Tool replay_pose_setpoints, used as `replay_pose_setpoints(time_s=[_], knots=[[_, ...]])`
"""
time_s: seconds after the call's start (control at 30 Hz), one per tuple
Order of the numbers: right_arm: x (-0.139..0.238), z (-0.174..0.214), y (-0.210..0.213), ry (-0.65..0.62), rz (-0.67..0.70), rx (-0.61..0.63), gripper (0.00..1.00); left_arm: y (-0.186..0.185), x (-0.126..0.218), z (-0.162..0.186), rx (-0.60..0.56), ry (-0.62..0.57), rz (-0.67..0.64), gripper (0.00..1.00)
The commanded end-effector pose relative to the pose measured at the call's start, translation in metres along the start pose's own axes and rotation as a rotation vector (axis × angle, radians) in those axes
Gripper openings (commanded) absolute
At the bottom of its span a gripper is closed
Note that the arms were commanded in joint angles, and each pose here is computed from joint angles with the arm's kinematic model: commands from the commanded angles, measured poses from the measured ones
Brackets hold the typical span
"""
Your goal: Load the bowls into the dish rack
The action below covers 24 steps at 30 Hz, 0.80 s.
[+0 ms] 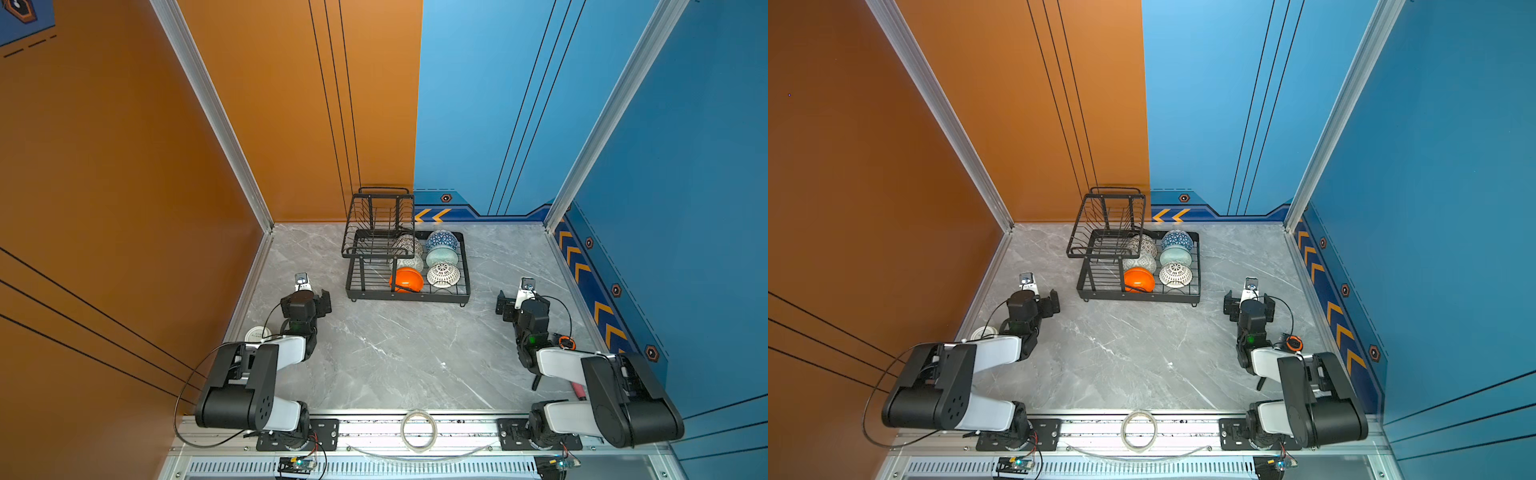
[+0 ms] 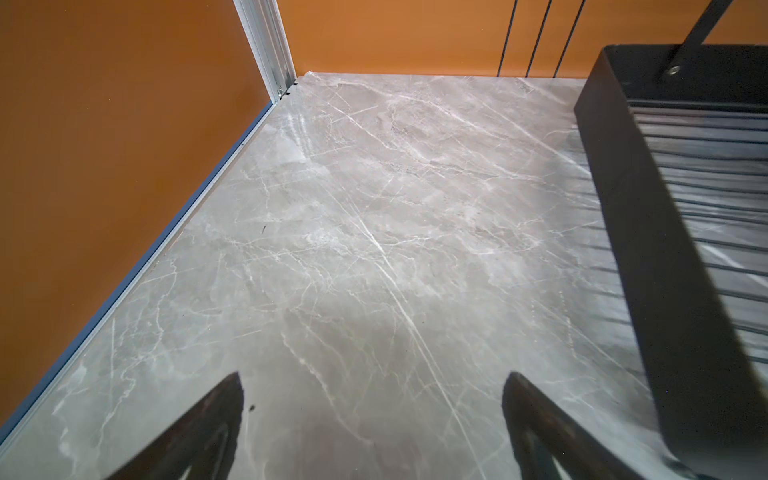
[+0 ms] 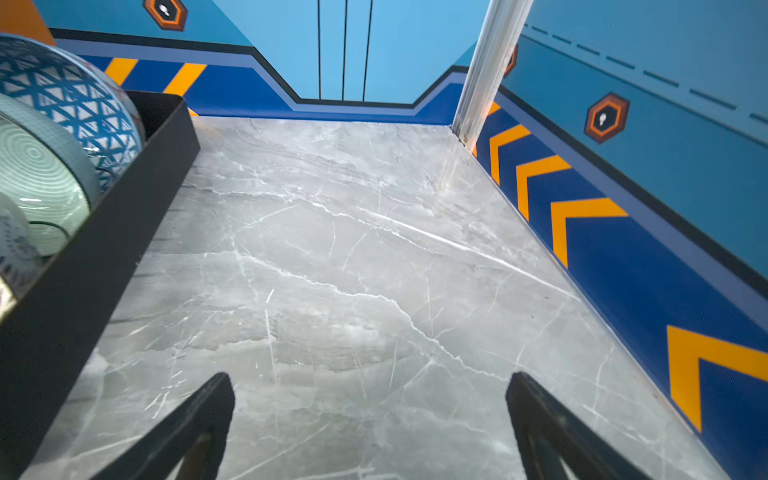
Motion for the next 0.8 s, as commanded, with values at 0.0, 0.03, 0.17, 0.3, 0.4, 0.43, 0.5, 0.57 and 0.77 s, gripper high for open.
replay_pose_setpoints(time_s=[0.0, 0.03, 0.17, 0.3, 0.4, 0.43, 0.5, 0.57, 0.77], knots=[[-0.012, -0.01, -0.002, -0.106, 0.015, -0.091, 1.0, -0.011, -0.004, -0.008, -0.019, -0.117, 0.085, 0.98], [-0.013, -0.011, 0.004, -0.108, -0.005, -0.07, 1.0, -0.01, -0.001, -0.008, -0.015, -0.117, 0.081, 0.98], [-0.026, -0.013, 0.006, -0.03, -0.068, -0.057, 1.0, -0.01, -0.001, -0.008, -0.01, -0.131, 0.106, 0.98], [-0.028, -0.013, 0.005, -0.02, -0.098, -0.077, 1.0, -0.005, -0.004, -0.007, 0.028, -0.09, 0.149, 0.98], [-0.029, -0.013, 0.005, -0.02, -0.099, -0.074, 1.0, -0.005, -0.005, -0.008, 0.033, -0.09, 0.154, 0.98], [-0.029, -0.013, 0.005, -0.016, -0.1, -0.072, 1.0, -0.005, -0.004, -0.008, 0.033, -0.09, 0.158, 0.98], [-0.029, -0.013, 0.005, -0.019, -0.099, -0.074, 1.0, -0.005, -0.004, -0.008, 0.034, -0.094, 0.163, 0.98], [-0.029, -0.013, 0.005, -0.019, -0.099, -0.073, 1.0, -0.006, -0.004, -0.008, 0.032, -0.093, 0.165, 0.98], [-0.029, -0.014, 0.005, -0.02, -0.097, -0.072, 1.0, -0.007, -0.004, -0.008, 0.026, -0.093, 0.166, 0.98]])
Point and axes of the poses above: each gripper's point midway between its finger pads, its own x axis back along the fingers, its own y axis along the line the jaws close on, z = x × y, the point moved 6 cm from there along x, back along the fingers, and after that the axes turned 11 degrees about x, right-handed, at the moved point
